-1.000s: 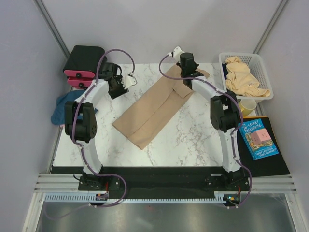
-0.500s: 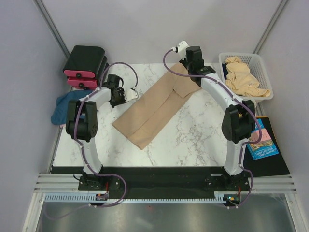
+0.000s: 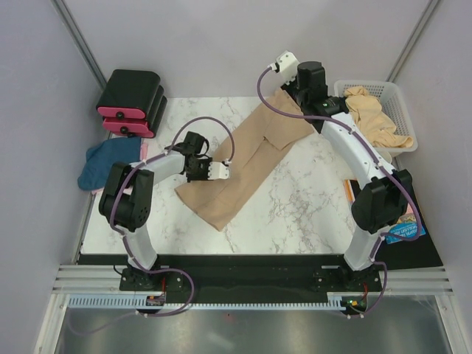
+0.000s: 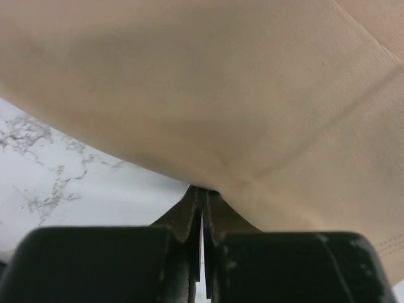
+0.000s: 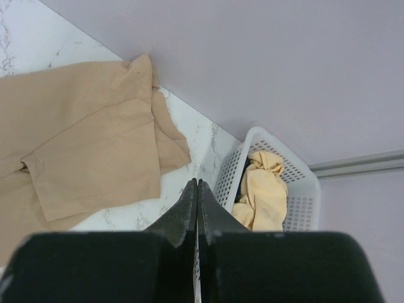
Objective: Fold and stack the t-shirts
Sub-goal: Rotate the tshirt 90 degrees
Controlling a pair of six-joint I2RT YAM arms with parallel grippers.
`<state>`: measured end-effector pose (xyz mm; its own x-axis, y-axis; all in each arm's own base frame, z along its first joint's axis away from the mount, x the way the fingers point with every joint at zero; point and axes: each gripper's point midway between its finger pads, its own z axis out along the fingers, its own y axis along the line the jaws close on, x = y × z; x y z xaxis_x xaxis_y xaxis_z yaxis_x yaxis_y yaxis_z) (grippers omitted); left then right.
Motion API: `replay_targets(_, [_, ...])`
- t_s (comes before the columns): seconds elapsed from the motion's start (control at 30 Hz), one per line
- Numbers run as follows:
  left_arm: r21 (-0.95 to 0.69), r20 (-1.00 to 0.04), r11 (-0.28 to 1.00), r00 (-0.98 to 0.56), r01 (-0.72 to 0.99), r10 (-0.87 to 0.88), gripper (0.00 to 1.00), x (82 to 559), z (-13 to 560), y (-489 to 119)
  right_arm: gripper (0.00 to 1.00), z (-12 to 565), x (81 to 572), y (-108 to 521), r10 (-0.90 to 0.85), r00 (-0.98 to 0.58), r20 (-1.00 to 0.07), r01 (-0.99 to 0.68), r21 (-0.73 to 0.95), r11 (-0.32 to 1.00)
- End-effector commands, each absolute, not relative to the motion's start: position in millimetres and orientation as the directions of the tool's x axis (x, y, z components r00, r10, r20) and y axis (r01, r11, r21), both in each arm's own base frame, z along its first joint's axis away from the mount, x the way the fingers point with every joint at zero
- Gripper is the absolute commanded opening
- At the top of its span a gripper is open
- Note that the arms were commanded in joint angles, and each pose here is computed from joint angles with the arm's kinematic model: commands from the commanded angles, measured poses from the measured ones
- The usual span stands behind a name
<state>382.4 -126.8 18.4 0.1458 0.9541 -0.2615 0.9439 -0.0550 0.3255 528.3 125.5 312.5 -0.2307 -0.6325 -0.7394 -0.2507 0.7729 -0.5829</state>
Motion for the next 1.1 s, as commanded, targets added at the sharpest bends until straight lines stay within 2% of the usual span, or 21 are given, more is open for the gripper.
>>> replay_targets(0.0, [0.158, -0.353, -0.114, 0.164, 0.981, 0.921, 0.02, 326.2, 20.2, -141.5, 0.0, 331.6, 510.3, 124.3, -0.59, -0.201, -0.782, -0.251, -0.541, 0.803])
replay_targets(0.17, [0.124, -0.369, -0.195, 0.228, 0.973, 0.901, 0.02, 299.0, 34.7, -155.7, 0.0, 327.7, 507.2, 127.1, -0.58, -0.215, -0.786, -0.274, -0.521, 0.808])
replay_targets(0.5, [0.089, -0.468, -0.323, 0.326, 0.942, 0.821, 0.02, 260.5, 57.6, -211.6, 0.0, 317.3, 489.2, 132.1, -0.573, -0.25, -0.78, -0.34, -0.484, 0.807])
replay_targets(0.67, [0.066, -0.46, -0.384, 0.369, 0.921, 0.808, 0.02, 247.9, 52.8, -226.9, 0.0, 312.2, 480.6, 133.1, -0.577, -0.262, -0.774, -0.357, -0.478, 0.803])
replay_targets(0.8, [0.114, -0.379, -0.337, 0.355, 0.934, 0.854, 0.02, 273.0, 51.0, -214.6, 0.0, 310.8, 475.2, 133.3, -0.582, -0.263, -0.77, -0.367, -0.478, 0.798])
replay_targets(0.93, [0.205, -0.419, -0.182, 0.254, 0.962, 0.872, 0.02, 319.0, 76.3, -204.0, 0.0, 306.0, 469.8, 133.0, -0.587, -0.266, -0.764, -0.379, -0.477, 0.793])
replay_targets(1.07, [0.265, -0.346, -0.155, 0.244, 0.952, 0.906, 0.02, 342.1, 71.7, -180.4, 0.01, 302.8, 468.8, 134.5, -0.583, -0.266, -0.767, -0.389, -0.468, 0.793])
